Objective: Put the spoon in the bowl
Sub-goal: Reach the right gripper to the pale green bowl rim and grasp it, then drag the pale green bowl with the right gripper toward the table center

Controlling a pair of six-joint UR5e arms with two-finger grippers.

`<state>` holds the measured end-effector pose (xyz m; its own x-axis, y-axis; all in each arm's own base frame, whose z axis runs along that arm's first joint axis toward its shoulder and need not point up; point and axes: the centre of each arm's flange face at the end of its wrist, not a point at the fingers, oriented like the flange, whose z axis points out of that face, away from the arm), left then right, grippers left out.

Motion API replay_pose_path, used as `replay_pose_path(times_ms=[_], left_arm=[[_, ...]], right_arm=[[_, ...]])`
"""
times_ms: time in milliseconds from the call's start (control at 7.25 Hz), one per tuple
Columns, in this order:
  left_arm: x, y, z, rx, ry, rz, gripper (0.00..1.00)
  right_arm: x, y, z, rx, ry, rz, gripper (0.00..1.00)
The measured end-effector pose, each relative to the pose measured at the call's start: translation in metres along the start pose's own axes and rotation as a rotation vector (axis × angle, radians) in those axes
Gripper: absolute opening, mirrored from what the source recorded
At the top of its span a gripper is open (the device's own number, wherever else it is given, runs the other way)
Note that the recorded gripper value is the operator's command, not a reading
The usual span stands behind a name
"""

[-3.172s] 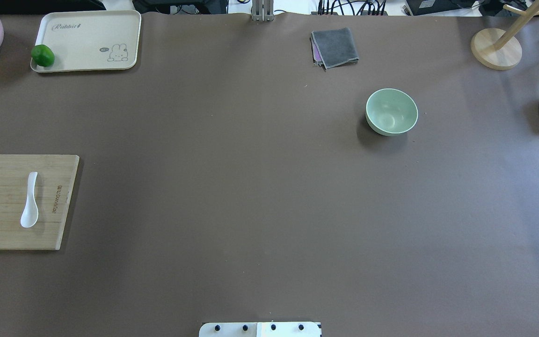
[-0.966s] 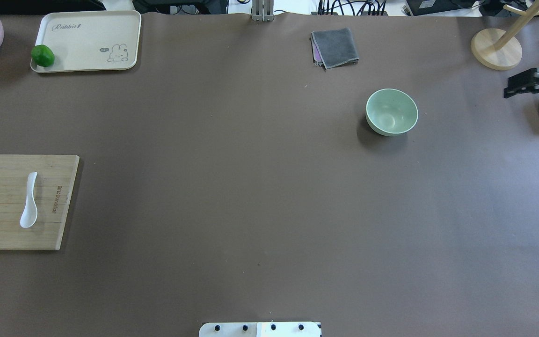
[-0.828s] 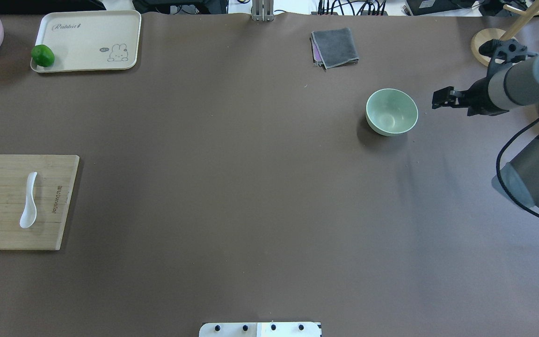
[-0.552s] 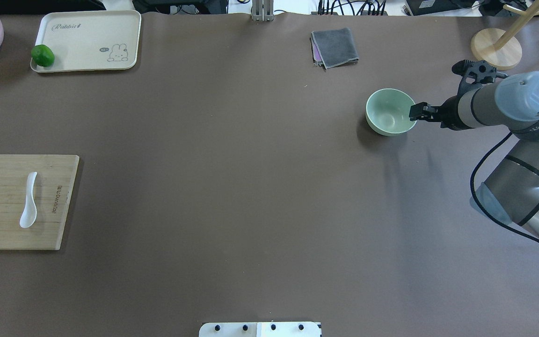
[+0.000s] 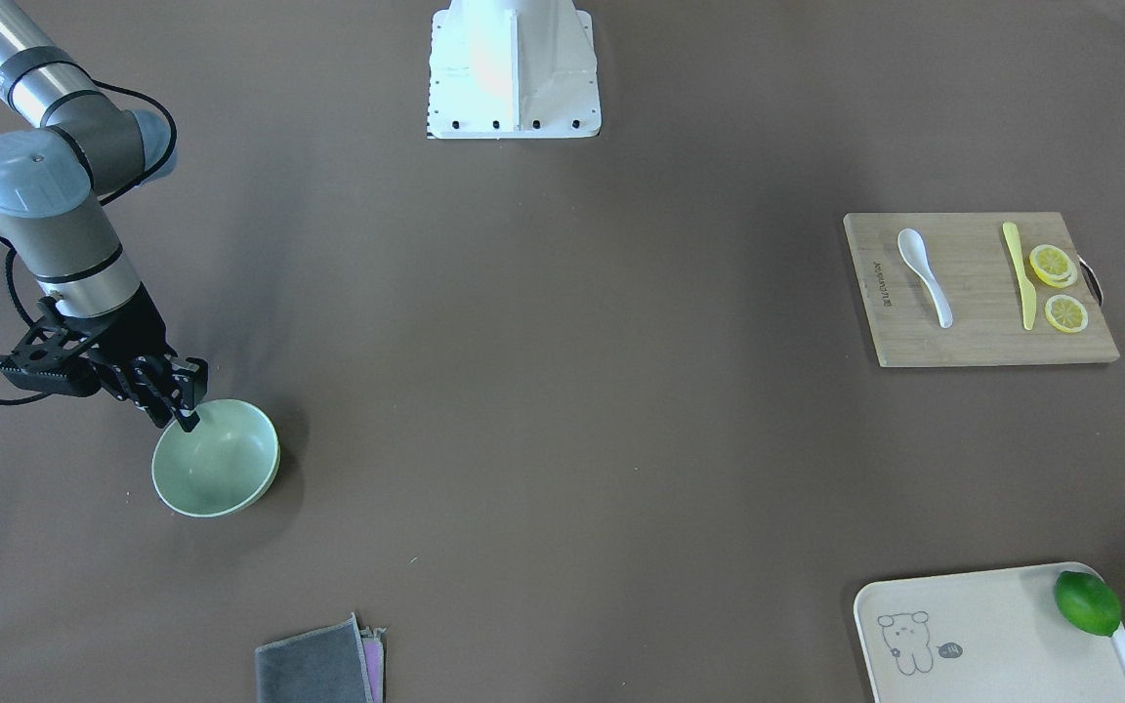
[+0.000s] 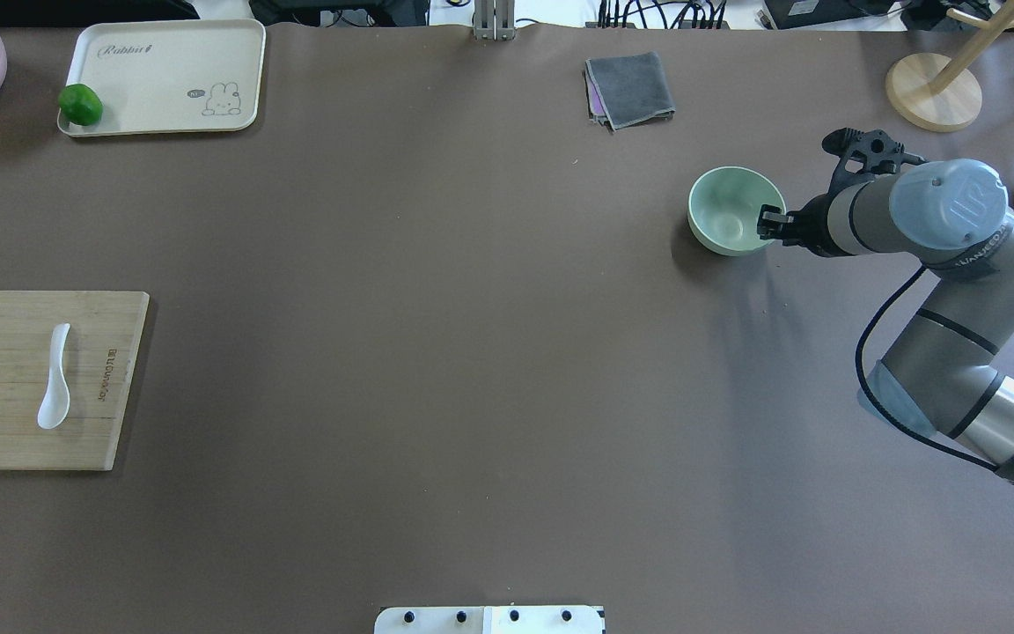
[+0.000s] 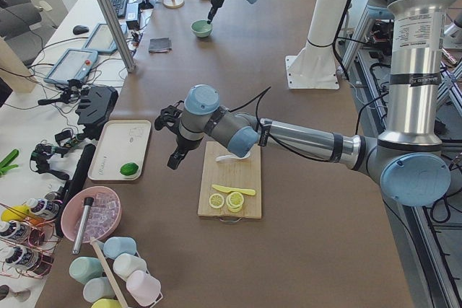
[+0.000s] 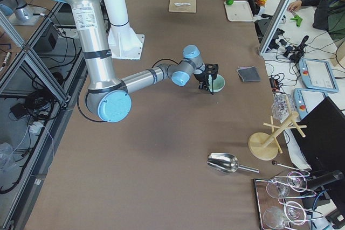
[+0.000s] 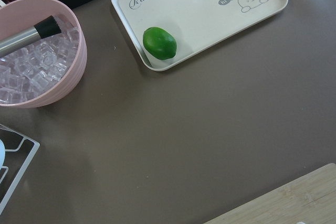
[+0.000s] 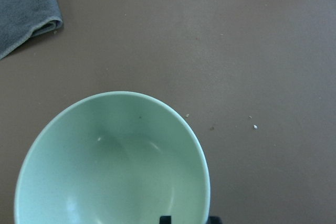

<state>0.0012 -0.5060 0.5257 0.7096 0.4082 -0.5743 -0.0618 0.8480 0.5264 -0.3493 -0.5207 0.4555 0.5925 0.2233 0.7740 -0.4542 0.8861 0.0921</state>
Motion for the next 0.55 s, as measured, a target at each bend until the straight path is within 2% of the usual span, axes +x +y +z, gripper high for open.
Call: replay_pose_path(times_ms=[276, 552], left_arm=[[0.000, 0.000, 0.000, 0.000, 0.000, 0.000, 0.99], [0.001, 0.000, 0.001, -0.002, 0.002, 0.001, 0.99]], right_arm=[[-0.006, 0.001, 0.012, 0.013, 0.014, 0.011, 0.00], [-0.034, -0.001, 0.003, 0.008, -0.010, 0.024, 0.00]])
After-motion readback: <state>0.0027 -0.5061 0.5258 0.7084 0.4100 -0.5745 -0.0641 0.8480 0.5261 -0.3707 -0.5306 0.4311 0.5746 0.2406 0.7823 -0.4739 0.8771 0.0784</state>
